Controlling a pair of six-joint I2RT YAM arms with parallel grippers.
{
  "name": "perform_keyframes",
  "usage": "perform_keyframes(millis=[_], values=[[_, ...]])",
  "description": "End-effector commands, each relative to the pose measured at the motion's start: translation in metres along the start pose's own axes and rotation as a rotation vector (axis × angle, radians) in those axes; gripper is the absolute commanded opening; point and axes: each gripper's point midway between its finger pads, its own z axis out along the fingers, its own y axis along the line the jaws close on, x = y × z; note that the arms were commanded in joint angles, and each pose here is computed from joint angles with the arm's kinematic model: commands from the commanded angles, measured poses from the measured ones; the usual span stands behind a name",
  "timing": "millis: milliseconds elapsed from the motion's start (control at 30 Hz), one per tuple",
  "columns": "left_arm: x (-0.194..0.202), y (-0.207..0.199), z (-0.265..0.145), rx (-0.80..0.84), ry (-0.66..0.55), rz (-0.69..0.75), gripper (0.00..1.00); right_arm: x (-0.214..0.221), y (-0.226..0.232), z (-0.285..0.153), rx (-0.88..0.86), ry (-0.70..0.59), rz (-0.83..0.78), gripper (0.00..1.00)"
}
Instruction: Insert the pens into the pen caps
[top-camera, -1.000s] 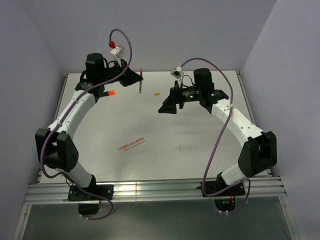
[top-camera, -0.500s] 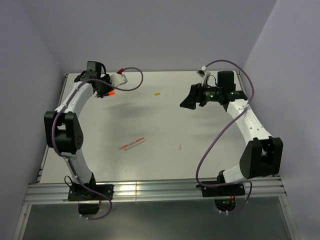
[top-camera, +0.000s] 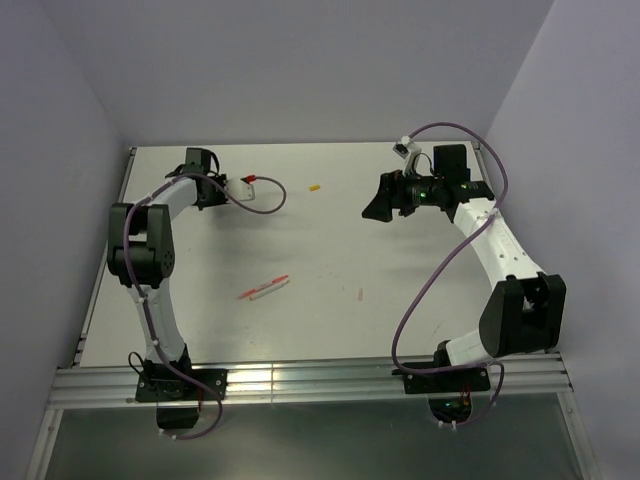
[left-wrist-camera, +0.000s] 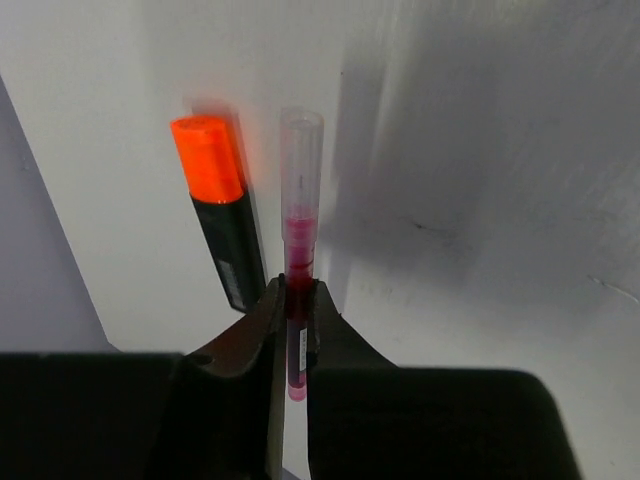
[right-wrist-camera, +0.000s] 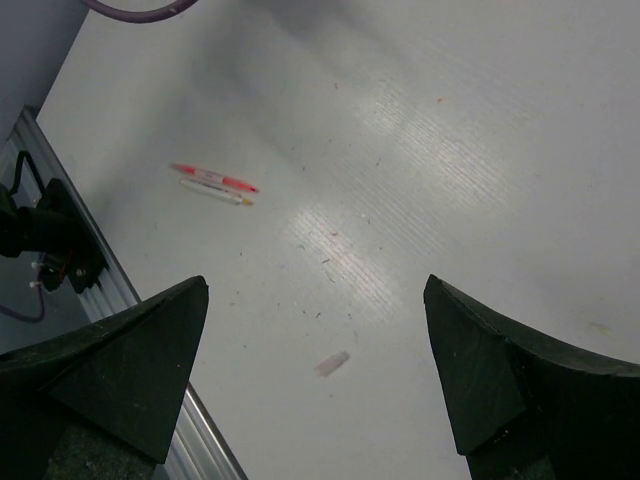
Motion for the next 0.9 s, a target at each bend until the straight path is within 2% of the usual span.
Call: perform_keyframes(millis=[0, 333, 500, 867], values=[[-0.009, 0.031, 0.002, -0.073, -0.029, 0.057, 0.11, -0.01, 0.0, -0.005, 0.016, -0.014, -0.044, 0.96], [0.002, 0.021, 0.038, -0.018, 0.012, 0.073, 0.11, -0.012, -0.003, -0.004, 0.021, 0.006, -0.044, 0.96], [0.0, 0.029, 0.045, -0.034, 0.006, 0.059, 0.11, -0.012, -0.006, -0.004, 0.028, 0.011, -0.047, 0.96], [0.008, 0.006, 0.052, 0.045, 0.031, 0.034, 0.2, -0.01, -0.009, -0.004, 0.046, 0.02, -0.058, 0.96]])
